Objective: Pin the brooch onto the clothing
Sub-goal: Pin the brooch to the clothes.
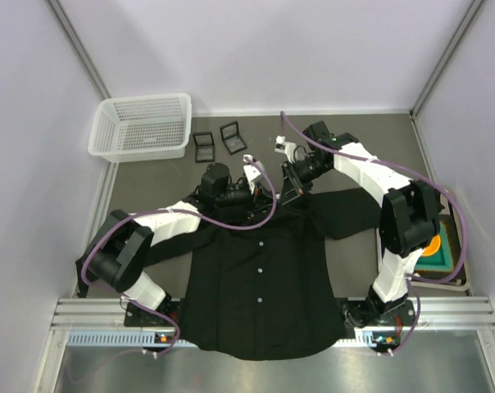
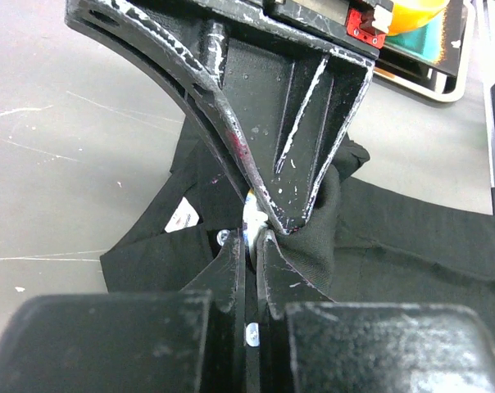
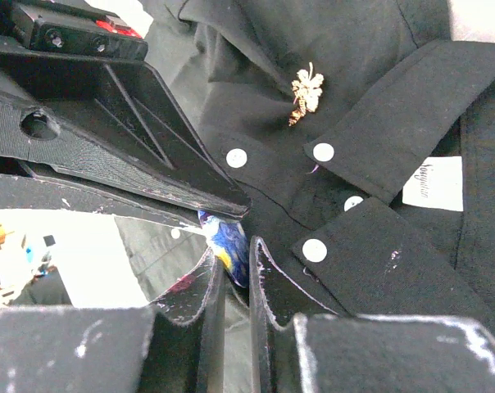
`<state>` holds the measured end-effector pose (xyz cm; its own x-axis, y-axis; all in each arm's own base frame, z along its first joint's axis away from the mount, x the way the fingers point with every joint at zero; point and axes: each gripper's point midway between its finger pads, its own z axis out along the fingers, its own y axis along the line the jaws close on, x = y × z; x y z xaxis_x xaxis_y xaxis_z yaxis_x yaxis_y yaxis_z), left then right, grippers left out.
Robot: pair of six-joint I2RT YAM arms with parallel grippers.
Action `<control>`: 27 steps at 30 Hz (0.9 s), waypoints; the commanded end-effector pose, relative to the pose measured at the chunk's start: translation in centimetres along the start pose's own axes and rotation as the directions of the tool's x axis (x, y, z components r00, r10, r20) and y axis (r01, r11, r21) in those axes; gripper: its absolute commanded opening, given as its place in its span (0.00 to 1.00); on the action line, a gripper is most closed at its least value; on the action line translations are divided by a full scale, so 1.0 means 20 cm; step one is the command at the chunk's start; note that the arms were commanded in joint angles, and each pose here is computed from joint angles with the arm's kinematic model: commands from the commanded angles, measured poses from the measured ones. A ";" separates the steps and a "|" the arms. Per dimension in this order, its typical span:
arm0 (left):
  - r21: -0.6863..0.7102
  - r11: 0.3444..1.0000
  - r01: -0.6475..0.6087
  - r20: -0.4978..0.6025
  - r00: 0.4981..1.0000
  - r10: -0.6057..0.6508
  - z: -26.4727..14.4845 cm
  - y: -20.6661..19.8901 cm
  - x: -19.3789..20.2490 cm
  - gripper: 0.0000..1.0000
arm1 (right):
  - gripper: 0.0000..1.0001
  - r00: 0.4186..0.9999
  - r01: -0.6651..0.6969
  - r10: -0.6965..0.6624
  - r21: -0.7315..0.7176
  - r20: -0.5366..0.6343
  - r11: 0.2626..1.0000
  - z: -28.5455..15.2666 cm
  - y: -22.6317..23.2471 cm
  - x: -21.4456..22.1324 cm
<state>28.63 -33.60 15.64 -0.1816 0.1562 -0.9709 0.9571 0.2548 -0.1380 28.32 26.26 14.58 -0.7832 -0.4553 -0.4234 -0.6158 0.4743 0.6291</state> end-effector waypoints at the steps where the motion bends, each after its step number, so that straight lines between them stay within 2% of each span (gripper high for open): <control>1: 0.204 0.959 -0.197 0.124 0.977 0.174 -0.01 -0.29 -0.18 0.00 | 0.00 0.985 -0.054 0.038 0.090 0.166 0.994 -0.08 -0.18 -0.23; 3: 0.202 0.959 -0.199 0.126 0.976 0.176 -0.01 -0.29 -0.19 0.00 | 0.00 0.981 -0.099 0.085 0.075 0.175 0.992 -0.09 -0.18 -0.23; 16: 0.171 0.970 -0.171 0.156 0.977 0.144 -0.03 -0.28 -0.21 0.00 | 0.00 0.958 -0.064 0.045 0.060 0.284 0.996 -0.18 -0.20 -0.26; 27: 0.154 0.978 -0.145 0.169 0.979 0.118 -0.04 -0.24 -0.22 0.00 | 0.00 0.918 0.182 -0.180 0.028 0.354 0.983 -0.22 -0.08 -0.25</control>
<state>29.06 -33.54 17.13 -0.1519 0.0881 -0.9845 0.9484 0.2933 -0.1201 28.98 26.19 15.89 -0.7680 -0.3240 -0.5525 -0.6402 0.3620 0.6776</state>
